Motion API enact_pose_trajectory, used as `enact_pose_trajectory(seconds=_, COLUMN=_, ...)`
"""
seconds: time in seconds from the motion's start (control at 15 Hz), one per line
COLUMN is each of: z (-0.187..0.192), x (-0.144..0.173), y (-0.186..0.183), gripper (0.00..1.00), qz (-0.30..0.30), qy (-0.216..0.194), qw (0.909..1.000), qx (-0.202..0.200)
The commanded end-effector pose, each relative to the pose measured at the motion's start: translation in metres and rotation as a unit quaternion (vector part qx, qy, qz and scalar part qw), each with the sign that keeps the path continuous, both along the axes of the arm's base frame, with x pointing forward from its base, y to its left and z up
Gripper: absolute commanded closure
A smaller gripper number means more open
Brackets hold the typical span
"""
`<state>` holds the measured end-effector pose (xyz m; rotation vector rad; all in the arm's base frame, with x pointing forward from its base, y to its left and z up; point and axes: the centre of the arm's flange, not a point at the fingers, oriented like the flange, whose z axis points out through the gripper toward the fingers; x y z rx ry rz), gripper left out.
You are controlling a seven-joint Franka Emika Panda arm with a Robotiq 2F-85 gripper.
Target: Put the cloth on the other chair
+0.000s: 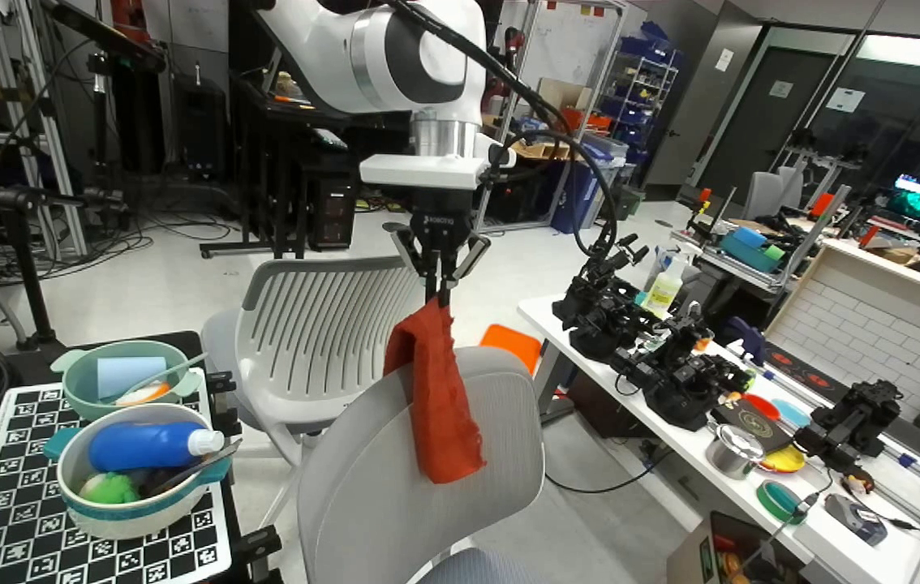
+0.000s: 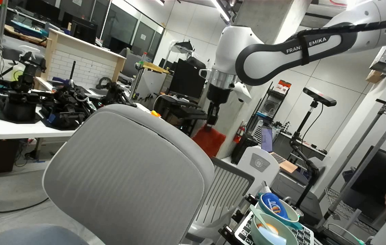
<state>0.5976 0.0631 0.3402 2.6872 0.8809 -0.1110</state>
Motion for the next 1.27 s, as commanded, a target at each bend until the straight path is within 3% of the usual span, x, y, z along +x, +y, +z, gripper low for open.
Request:
enact_pose_trajectory(seconds=0.0, z=0.030, x=-0.004, y=-0.005, gripper=0.50, qz=-0.002, qy=-0.028, qw=0.9996, qx=-0.001)
enact_pose_trajectory(seconds=0.47, z=0.125, x=-0.027, y=-0.009, gripper=0.01, qz=-0.010, qy=-0.097, qw=0.9952, qx=0.011)
enact_pose_trajectory(seconds=0.6, z=0.154, x=-0.039, y=-0.004, gripper=0.00, qz=-0.032, qy=-0.124, qw=0.9915, qx=0.026)
enact_pose_trajectory(seconds=0.67, z=0.129, x=-0.017, y=-0.004, gripper=0.02, qz=-0.012, qy=-0.106, qw=0.9941, qx=0.014)
enact_pose_trajectory(seconds=0.87, z=0.155, x=-0.030, y=-0.004, gripper=0.00, qz=-0.024, qy=-0.125, qw=0.9916, qx=0.021)
enact_pose_trajectory(seconds=1.2, z=0.149, x=-0.033, y=-0.005, gripper=0.00, qz=-0.028, qy=-0.120, qw=0.9922, qx=0.022)
